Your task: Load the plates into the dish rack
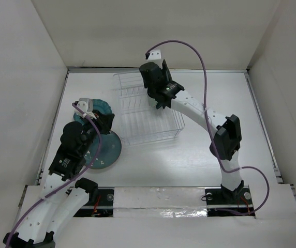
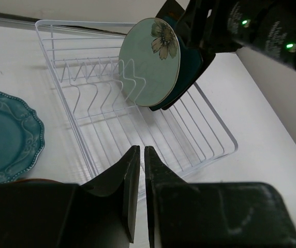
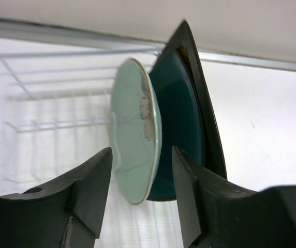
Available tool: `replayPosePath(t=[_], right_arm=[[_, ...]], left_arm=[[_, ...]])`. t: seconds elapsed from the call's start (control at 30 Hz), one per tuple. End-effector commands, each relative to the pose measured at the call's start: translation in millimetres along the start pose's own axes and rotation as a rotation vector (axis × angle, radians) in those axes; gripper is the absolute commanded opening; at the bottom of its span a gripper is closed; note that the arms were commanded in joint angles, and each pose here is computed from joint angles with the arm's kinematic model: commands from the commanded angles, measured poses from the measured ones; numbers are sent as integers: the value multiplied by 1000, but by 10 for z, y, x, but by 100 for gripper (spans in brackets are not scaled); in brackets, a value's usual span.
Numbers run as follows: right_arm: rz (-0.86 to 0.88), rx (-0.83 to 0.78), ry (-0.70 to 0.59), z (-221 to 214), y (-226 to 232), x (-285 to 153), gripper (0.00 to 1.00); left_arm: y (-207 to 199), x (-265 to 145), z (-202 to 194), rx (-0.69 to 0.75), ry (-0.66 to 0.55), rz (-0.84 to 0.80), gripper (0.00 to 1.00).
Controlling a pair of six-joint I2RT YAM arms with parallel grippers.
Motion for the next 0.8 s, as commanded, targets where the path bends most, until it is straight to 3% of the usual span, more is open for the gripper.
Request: replayPosePath(t=[0.0, 0.07, 0.17, 0.2, 0.23, 0.27, 0.3, 0.33, 0.37, 0.4, 0.63, 0.7, 0.77], right_arm=[[81, 147, -153, 522, -96, -428, 58], [117, 165, -175, 577, -135, -591, 63], [193, 210, -207, 556, -30, -953, 61], [209, 234, -219, 522, -3, -1060, 48], [232, 292, -226, 477, 44, -1185, 28], [305, 386, -311, 627, 35, -1549, 7], [341, 364, -276, 280, 209, -1588, 0], [438, 489, -331, 354, 284, -1925, 0], [488, 510, -319, 223, 401, -2025, 0], [525, 500, -276, -65, 556, -2061, 0], [742, 790, -40, -1002, 1363, -2711, 2], [759, 915, -67, -1087, 1464, -2866, 17], [779, 939, 0, -1320, 1716, -2930, 37]], left_arm=[[-135, -32, 211, -7, -66, -36, 7], [-140, -34, 221, -7, -72, -38, 7], [-140, -34, 215, -7, -67, -38, 7], [-146, -45, 217, -8, -67, -42, 7], [-156, -51, 227, -8, -73, -48, 7], [-162, -67, 236, -10, -79, -52, 7], [-169, -72, 245, -10, -83, -55, 7], [-178, -80, 257, -10, -88, -59, 7], [-181, -86, 262, -10, -89, -60, 7], [-181, -94, 262, -10, -89, -60, 7], [-213, -192, 316, -12, -124, -79, 7], [-211, -234, 331, -14, -142, -81, 7], [-205, -267, 350, -16, -158, -76, 8]])
Point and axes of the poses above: each gripper's point midway between its finger pads, its own x axis out along the fingers, its own y axis along the line the jaws close on, z = x × y, the point moved 6 cm from there along -x, back along the fingers, and after that the axes turned 13 degrees about -x, right-handed, at the moved point
